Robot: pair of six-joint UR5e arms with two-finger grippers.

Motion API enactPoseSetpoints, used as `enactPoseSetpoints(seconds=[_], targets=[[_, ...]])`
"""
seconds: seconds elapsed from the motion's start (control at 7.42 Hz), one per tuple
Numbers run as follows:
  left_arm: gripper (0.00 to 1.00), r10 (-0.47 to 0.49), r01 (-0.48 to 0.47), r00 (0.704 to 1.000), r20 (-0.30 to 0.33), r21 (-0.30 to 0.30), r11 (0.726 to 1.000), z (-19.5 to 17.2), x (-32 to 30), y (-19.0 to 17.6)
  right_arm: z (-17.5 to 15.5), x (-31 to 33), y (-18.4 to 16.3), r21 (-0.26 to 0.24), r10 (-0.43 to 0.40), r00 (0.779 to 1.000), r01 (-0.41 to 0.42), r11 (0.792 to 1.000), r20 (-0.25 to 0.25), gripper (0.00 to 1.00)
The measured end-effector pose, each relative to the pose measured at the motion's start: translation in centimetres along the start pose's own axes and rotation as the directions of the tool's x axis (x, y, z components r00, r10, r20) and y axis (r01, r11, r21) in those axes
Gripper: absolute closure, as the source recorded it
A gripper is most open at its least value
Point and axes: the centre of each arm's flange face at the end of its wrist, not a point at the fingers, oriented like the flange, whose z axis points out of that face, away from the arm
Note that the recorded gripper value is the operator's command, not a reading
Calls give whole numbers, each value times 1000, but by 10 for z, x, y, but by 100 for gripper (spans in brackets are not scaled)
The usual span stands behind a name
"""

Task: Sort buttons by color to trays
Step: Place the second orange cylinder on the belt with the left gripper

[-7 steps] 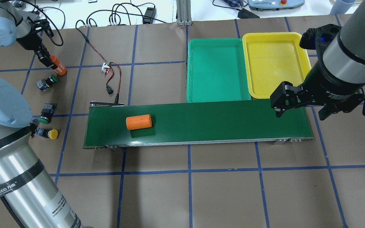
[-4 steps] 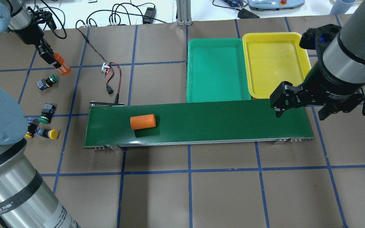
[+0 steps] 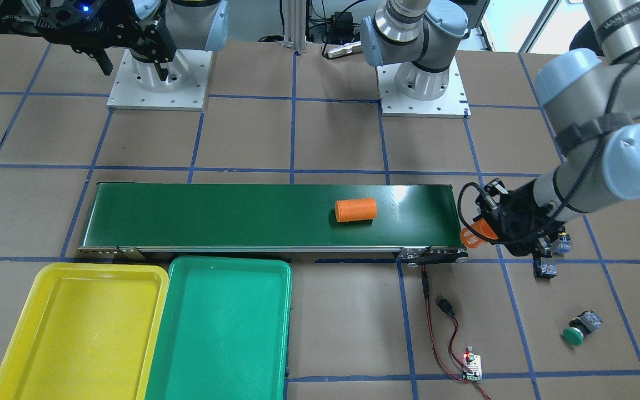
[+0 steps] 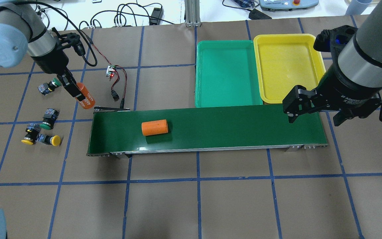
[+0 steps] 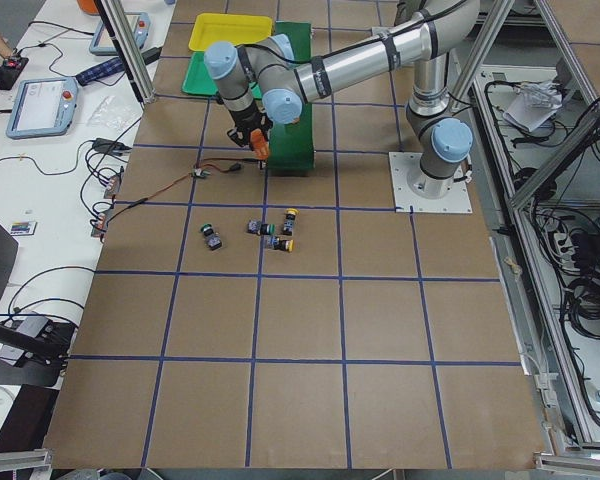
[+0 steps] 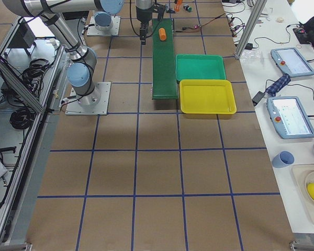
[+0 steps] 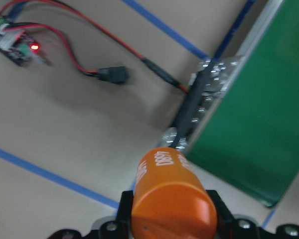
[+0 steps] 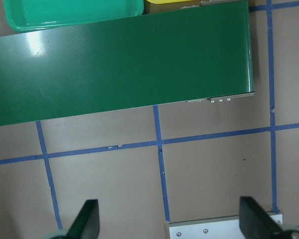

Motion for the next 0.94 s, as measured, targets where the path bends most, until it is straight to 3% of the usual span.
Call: enactPoseSetpoints(seconds=[0.4, 0.54, 0.67, 0.81, 0.94], targets=[[100, 3, -3, 998, 70, 6, 1000, 39, 70, -10, 3, 1, 1, -6, 0, 1000, 0, 1000, -4, 0], [89, 5, -6, 997, 72, 7, 1000, 40, 81, -9, 3, 1, 2, -5, 0, 1000, 0, 1000, -4, 0], [36, 3, -3, 998, 64, 6, 1000, 45, 89, -8, 3, 2, 5, -8, 1, 1000, -1, 1000, -5, 0], [0, -3, 2, 999, 54, 3, 1000, 51, 94, -6, 3, 2, 9, -14, 6, 1000, -6, 1000, -7, 0], [0, -7, 7, 999, 51, 3, 1000, 54, 96, -5, 3, 2, 11, -14, 10, 1000, -10, 1000, -7, 0]])
